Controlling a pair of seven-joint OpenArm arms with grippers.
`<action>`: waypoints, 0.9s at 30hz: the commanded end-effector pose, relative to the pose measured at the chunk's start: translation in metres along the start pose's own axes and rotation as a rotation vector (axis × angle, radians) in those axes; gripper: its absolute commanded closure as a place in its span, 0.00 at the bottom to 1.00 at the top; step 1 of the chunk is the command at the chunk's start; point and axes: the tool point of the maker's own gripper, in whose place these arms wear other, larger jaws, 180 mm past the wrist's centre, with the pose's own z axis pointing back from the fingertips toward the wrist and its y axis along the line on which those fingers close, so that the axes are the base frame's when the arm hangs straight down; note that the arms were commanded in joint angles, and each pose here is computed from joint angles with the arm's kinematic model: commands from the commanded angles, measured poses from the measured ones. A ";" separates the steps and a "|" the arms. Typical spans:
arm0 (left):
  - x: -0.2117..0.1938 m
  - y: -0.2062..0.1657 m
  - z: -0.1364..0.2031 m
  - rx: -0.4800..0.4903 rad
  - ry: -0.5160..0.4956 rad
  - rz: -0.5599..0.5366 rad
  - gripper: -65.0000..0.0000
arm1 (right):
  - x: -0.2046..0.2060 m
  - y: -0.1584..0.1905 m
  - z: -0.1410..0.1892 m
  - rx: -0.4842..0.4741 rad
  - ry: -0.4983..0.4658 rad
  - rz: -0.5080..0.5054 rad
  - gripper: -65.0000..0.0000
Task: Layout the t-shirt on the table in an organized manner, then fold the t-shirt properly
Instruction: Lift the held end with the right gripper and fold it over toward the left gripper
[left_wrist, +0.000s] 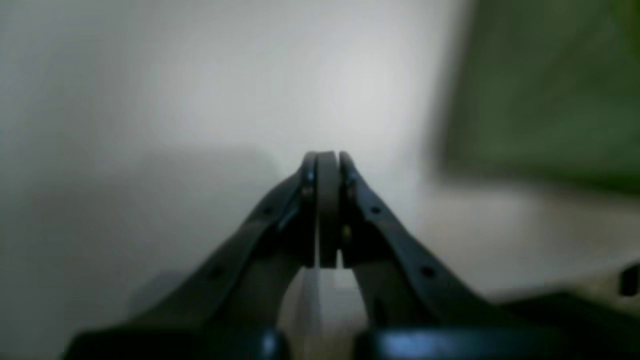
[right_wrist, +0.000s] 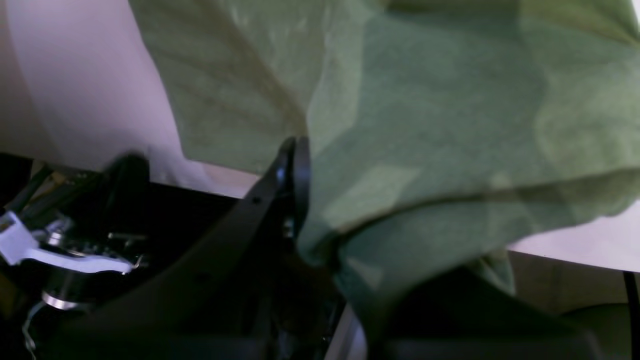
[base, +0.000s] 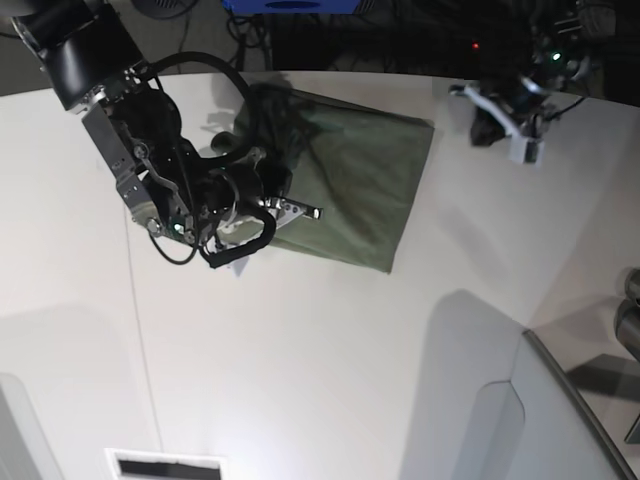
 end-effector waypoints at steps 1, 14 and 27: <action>0.016 0.000 -0.003 -0.005 -0.040 -0.018 1.00 | 0.007 0.008 0.006 0.025 -0.017 0.008 0.99; 0.004 -0.053 -0.049 -0.160 0.036 -0.033 1.00 | 0.007 0.007 0.006 0.023 -0.019 0.008 0.99; -0.024 -0.059 -0.034 -0.167 0.084 -0.030 1.00 | 0.002 0.022 0.005 0.054 -0.002 0.018 0.99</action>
